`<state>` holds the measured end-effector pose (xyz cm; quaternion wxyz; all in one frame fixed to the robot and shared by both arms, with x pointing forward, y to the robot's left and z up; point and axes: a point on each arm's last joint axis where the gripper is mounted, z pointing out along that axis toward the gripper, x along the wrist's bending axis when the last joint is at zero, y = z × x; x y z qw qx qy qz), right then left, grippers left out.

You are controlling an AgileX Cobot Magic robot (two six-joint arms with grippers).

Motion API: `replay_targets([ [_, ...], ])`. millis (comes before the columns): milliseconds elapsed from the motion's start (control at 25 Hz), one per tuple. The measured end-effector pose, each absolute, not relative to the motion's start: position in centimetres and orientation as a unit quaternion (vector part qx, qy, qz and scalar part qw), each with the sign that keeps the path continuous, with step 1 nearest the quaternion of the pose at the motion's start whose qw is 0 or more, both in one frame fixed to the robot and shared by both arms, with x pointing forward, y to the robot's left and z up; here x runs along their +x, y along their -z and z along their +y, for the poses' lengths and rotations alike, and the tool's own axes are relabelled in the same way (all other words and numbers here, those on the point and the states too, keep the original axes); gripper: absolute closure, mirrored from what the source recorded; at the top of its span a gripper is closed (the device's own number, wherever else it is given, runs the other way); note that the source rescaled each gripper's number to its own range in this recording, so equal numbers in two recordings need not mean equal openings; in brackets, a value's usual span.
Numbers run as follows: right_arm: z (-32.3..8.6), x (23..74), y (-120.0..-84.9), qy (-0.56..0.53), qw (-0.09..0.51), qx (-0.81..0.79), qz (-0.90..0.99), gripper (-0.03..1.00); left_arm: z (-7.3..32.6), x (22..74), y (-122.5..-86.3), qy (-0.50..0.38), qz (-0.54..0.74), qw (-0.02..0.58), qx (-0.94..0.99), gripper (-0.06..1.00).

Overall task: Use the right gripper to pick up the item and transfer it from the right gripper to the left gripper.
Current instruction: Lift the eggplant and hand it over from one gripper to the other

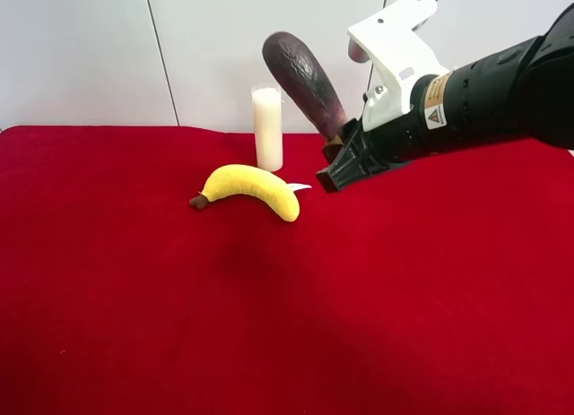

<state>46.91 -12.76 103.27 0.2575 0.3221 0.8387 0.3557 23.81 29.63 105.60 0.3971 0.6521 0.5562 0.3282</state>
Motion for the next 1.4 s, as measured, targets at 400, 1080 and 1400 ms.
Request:
replay_targets([
  [400,-13.0,48.1,-104.4,-0.408,0.302,0.285,0.813,0.97,29.6,23.8,-105.6,-0.328,0.556,0.397,0.652,-0.06],
  [1080,-13.6,48.6,-104.6,-0.414,0.311,0.293,0.804,0.97,29.6,23.8,-105.6,-0.328,0.556,0.397,0.652,-0.06],
  [1400,-13.6,48.6,-104.7,-0.417,0.312,0.292,0.802,0.97,29.6,23.8,-105.6,-0.328,0.556,0.397,0.652,-0.06],
])
